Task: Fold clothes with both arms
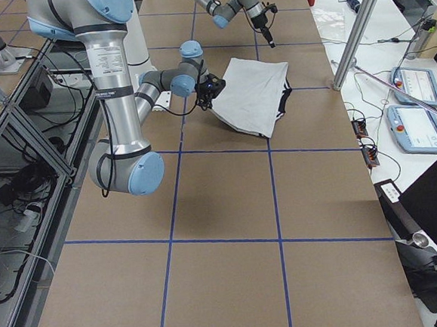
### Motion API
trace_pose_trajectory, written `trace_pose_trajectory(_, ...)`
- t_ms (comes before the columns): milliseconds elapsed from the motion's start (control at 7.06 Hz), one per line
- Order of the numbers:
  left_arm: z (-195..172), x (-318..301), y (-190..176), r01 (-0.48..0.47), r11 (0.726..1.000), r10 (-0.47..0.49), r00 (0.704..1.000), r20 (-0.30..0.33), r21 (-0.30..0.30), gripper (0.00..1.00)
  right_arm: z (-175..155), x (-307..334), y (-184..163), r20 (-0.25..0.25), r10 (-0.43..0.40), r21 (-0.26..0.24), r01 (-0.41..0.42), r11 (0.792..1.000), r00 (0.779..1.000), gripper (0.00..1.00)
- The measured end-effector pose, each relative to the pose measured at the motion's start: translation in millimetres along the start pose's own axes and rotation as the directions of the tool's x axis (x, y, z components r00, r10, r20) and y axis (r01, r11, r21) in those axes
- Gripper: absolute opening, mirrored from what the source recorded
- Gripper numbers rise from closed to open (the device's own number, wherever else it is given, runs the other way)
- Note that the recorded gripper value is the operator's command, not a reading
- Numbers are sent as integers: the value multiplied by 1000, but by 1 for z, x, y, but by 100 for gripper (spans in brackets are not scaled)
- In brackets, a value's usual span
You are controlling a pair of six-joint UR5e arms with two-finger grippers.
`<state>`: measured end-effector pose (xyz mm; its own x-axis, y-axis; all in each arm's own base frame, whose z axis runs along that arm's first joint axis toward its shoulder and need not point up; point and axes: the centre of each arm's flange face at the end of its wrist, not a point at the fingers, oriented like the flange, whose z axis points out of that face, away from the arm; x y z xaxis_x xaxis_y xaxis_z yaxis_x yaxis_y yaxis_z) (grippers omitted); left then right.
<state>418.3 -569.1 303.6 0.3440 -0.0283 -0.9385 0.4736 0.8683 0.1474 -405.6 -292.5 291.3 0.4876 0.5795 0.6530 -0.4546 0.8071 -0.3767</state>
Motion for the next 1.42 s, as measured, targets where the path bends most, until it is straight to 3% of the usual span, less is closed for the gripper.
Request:
trace_pose_trajectory(142,-32,13,21,35,998,-39,997,-68,-59,85,-9,16,44,-74,-1,-42,-2,999,997,0)
trace_pose_trajectory(283,-65,34,42,56,988,-76,987,-140,-142,100,-12,35,90,-144,-15,-86,3,996,990,0)
trace_pose_trajectory(425,-87,51,61,75,974,-115,976,-183,-212,100,-18,53,124,-195,-54,-126,29,992,979,96)
trace_pose_trajectory(708,-109,47,85,145,945,-203,963,-178,-293,100,-44,82,157,-237,-130,-192,85,978,963,100)
trace_pose_trajectory(992,-105,31,125,262,895,-316,944,-96,-361,100,-68,77,147,-199,-114,-196,74,978,973,100)
trace_pose_trajectory(1275,-76,23,198,348,870,-356,933,43,-349,98,-89,13,84,-52,-11,-94,6,996,999,100)
trace_pose_trajectory(1416,-66,22,223,363,866,-344,932,116,-346,96,-89,-18,46,-7,-7,-24,7,1000,1000,100)
